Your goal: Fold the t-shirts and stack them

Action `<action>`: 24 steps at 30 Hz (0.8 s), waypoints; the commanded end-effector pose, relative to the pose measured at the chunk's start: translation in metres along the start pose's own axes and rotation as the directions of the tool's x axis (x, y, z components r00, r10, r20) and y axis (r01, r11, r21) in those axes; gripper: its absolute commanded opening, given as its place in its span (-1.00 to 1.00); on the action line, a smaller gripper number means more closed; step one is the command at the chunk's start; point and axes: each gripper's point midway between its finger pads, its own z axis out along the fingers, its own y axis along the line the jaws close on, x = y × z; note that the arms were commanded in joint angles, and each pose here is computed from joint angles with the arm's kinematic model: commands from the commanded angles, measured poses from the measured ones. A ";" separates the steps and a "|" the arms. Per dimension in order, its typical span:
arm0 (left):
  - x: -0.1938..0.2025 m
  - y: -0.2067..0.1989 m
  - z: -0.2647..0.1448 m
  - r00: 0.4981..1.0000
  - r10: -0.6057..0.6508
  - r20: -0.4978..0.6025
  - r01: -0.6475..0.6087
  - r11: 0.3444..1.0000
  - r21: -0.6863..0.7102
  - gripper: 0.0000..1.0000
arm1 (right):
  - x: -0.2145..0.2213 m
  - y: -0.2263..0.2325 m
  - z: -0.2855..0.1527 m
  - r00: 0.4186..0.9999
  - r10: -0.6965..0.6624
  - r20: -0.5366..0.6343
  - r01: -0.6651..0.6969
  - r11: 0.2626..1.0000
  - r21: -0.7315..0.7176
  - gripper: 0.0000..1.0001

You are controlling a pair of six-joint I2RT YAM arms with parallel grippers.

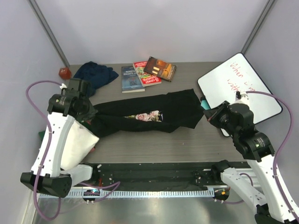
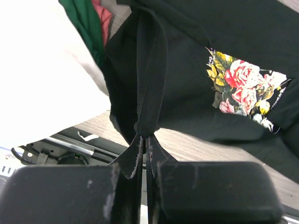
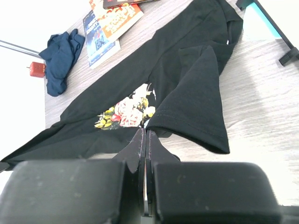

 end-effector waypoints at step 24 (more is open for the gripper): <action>0.114 0.047 -0.059 0.963 -0.148 -0.223 0.171 0.982 0.086 -0.99 | 0.006 -0.030 -0.038 1.000 0.016 0.007 -0.016 0.996 0.084 -0.98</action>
